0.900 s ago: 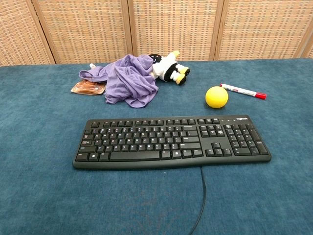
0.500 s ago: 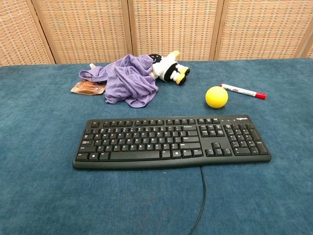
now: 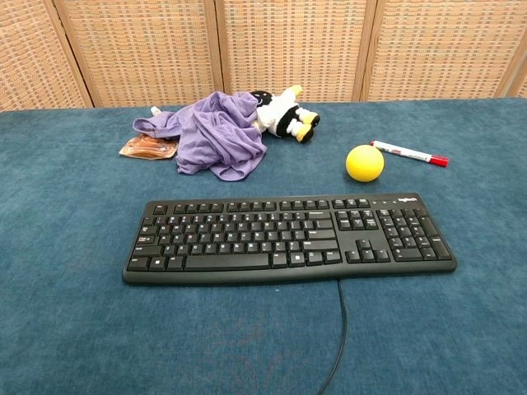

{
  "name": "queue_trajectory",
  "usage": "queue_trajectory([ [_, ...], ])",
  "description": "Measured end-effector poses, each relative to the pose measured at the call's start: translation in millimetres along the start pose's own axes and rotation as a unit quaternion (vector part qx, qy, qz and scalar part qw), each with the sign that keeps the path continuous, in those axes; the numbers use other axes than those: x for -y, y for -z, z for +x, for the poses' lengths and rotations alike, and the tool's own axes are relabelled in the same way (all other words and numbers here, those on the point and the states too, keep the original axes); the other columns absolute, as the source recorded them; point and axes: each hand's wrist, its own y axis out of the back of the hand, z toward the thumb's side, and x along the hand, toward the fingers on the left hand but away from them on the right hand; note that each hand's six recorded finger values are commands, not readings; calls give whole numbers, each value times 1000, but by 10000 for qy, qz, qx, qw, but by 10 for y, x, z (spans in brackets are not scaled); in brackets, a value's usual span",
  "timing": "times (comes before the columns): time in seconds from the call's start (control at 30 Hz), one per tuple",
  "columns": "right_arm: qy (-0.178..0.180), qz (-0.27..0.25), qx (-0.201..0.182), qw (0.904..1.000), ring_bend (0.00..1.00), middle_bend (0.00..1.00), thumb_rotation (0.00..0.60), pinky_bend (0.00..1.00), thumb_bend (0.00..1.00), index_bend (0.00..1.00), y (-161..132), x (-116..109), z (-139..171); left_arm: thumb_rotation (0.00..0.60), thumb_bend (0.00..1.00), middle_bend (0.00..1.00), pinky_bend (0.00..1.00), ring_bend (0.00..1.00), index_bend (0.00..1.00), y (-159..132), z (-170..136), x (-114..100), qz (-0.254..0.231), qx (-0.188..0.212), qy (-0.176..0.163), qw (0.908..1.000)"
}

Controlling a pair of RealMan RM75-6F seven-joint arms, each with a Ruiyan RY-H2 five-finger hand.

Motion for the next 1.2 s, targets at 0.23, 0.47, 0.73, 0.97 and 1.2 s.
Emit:
queue_trajectory([
  [0.23,-16,8,-15,10000,0,0,600,0,42,0,-6,10,-2,600,35,0,0,0,0,5,-11,-16,-12,-9,-20,10000],
  [0.47,-11,-21,-47,10000,0,0,600,0,48,0,-26,7,-1,600,35,0,0,0,0,1,-38,-43,-42,4,-57,10000],
  [0.73,-8,-62,-66,10000,0,56,600,0,75,9,-63,8,-30,600,35,0,0,0,0,9,-46,-64,-88,-3,-73,9999],
  [0.97,42,123,-15,9999,246,312,600,160,261,58,-103,-58,-168,600,35,0,0,0,0,29,-35,-74,-118,-25,-73,9999],
  [1.2,-27,348,-56,9994,432,491,600,356,484,78,-213,-115,-368,600,35,0,0,0,0,30,-33,-72,-130,-20,-67,9999],
])
